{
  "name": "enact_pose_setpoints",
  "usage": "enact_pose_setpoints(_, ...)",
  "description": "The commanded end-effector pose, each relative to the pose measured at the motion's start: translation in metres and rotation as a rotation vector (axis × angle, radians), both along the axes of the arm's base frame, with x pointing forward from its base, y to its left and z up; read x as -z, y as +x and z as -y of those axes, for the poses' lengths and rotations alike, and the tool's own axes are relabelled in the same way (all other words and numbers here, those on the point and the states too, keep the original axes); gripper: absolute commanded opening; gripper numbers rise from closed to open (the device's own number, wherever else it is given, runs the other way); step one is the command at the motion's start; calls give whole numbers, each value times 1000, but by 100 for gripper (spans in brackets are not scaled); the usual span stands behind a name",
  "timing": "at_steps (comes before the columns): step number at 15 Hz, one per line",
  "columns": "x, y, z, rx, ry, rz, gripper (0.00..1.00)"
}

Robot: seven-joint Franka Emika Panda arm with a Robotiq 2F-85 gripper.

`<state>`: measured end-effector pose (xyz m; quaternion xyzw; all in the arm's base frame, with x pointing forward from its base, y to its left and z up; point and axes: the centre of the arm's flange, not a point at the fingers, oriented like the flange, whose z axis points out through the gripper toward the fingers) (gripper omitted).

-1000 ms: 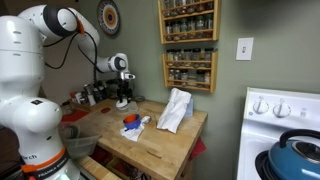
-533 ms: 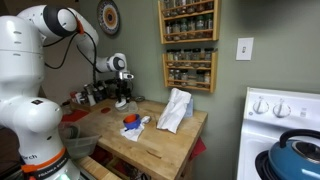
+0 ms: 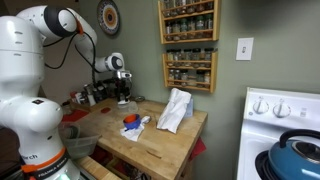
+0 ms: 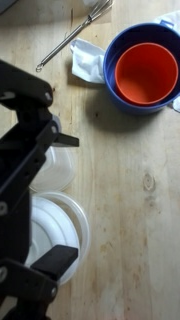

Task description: Put the transparent bowl upright and put the lid on it

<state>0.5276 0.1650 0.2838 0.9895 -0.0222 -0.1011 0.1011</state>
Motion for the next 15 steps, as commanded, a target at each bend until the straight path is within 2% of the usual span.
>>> enact_pose_setpoints(1, -7, -2, -5, -8, -13, 28, 100)
enact_pose_setpoints(8, -66, -15, -22, 25, 93, 102, 100)
enact_pose_setpoints(15, -133, -41, -42, 46, 198, 183, 100)
